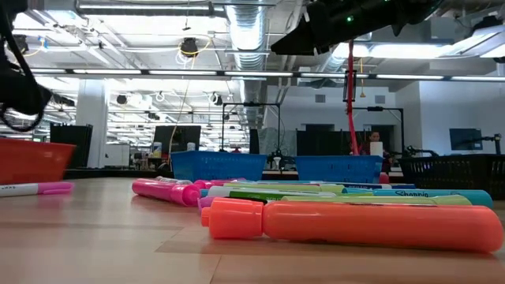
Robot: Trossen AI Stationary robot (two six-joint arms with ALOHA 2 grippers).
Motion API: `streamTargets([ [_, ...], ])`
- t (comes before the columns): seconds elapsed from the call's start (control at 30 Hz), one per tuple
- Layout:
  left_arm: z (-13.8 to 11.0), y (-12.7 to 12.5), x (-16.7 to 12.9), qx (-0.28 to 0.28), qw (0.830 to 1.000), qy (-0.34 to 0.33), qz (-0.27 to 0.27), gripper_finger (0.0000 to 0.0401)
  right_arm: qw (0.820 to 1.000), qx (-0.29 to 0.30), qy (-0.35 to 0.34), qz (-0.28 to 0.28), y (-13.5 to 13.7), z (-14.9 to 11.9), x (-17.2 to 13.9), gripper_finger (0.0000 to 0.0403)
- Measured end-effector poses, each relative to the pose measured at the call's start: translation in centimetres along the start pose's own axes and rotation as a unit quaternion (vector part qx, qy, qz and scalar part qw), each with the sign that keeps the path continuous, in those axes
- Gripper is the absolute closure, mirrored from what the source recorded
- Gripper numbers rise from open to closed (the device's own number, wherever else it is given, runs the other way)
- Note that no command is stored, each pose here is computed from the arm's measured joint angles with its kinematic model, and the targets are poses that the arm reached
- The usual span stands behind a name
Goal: Pick & Place Markers
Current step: Put the large dark green marker pen into the orange bin, then put the large red marker pen into the orange bin
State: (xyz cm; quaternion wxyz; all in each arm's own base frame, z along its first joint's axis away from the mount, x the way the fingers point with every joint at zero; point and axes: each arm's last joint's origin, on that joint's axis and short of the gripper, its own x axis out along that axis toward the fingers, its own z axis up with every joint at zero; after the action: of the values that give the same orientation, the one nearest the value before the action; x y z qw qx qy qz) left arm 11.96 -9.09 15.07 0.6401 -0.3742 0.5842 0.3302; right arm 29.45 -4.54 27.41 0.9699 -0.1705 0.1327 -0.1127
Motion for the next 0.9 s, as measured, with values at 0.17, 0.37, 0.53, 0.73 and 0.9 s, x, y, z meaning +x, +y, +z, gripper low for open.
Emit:
streamTargets([
  [0.17,0.3,0.4,0.5,0.033,0.998,-0.045,0.003,0.032,1.0,0.001,-0.005,-0.002,0.0,0.1,0.0,0.0177],
  [0.37,0.9,0.7,0.9,0.072,0.994,-0.082,0.012,0.0304,1.0,0.001,-0.007,-0.002,0.0,0.1,0.0,0.0178],
  [0.53,2.1,0.6,0.9,0.106,0.989,-0.098,0.02,0.0276,1.0,0.001,-0.007,-0.002,0.0,0.1,0.0,0.0178],
  [0.73,3.7,0.1,0.4,0.128,0.987,-0.093,0.019,0.0253,1.0,0.001,-0.007,-0.001,0.0,0.1,0.0,0.0178],
  [0.9,5.0,-1.6,-1.7,0.158,0.982,-0.101,-0.012,0.0255,1.0,0.009,-0.002,0.001,0.1,0.1,0.0,0.0178],
])
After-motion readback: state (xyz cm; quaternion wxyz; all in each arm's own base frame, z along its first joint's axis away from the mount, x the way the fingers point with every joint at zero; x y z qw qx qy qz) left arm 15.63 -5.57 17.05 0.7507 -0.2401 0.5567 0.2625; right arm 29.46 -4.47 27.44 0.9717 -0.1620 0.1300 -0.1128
